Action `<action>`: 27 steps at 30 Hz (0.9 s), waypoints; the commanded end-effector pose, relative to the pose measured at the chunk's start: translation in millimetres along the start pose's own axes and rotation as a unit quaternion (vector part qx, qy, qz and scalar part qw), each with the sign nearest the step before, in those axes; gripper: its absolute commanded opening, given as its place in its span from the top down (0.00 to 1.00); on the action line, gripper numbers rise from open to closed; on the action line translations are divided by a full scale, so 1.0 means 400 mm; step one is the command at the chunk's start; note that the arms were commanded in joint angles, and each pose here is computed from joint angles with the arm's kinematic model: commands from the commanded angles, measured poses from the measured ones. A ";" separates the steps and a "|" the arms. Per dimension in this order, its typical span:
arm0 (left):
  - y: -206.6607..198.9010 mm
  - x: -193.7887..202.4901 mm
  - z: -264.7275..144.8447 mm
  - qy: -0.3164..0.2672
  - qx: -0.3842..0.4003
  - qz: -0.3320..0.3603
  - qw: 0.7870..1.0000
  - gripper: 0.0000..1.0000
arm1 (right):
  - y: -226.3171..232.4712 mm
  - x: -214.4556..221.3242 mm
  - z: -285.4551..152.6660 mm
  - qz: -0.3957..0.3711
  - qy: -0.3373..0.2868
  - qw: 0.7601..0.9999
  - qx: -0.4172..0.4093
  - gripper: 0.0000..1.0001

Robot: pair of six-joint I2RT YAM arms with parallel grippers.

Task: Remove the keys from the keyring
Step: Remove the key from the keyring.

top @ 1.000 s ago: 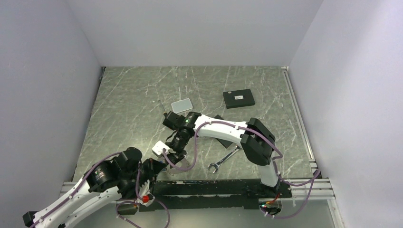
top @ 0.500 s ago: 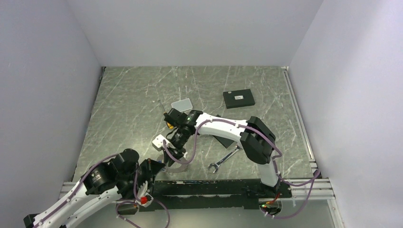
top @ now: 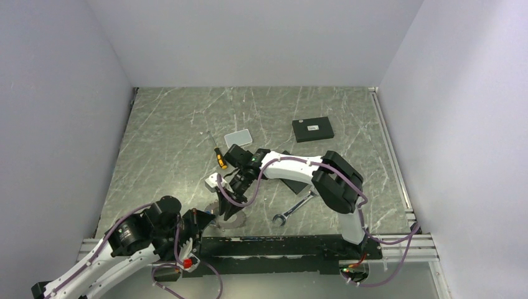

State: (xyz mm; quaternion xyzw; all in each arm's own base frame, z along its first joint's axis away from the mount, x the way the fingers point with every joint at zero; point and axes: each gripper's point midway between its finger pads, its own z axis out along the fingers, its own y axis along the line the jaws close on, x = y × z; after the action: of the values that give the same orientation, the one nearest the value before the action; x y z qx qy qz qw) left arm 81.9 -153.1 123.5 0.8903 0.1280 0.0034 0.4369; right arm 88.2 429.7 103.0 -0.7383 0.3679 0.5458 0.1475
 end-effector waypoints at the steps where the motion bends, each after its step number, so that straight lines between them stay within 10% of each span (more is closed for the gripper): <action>1: 0.027 -0.020 -0.020 -0.014 -0.012 0.027 0.999 1.00 | -0.005 -0.095 -0.014 -0.041 -0.048 0.998 0.004 0.66; 27: 0.049 -0.009 -0.033 0.000 -0.017 0.022 1.000 1.00 | 0.009 -0.096 0.024 -0.017 -0.070 0.997 -0.032 0.66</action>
State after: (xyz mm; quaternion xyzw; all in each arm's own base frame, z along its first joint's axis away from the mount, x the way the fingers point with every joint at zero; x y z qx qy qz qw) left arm 83.9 -152.9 135.0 0.8862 0.1265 0.0132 0.4455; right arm 80.0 444.4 120.6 -0.7095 0.3609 0.5865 0.1497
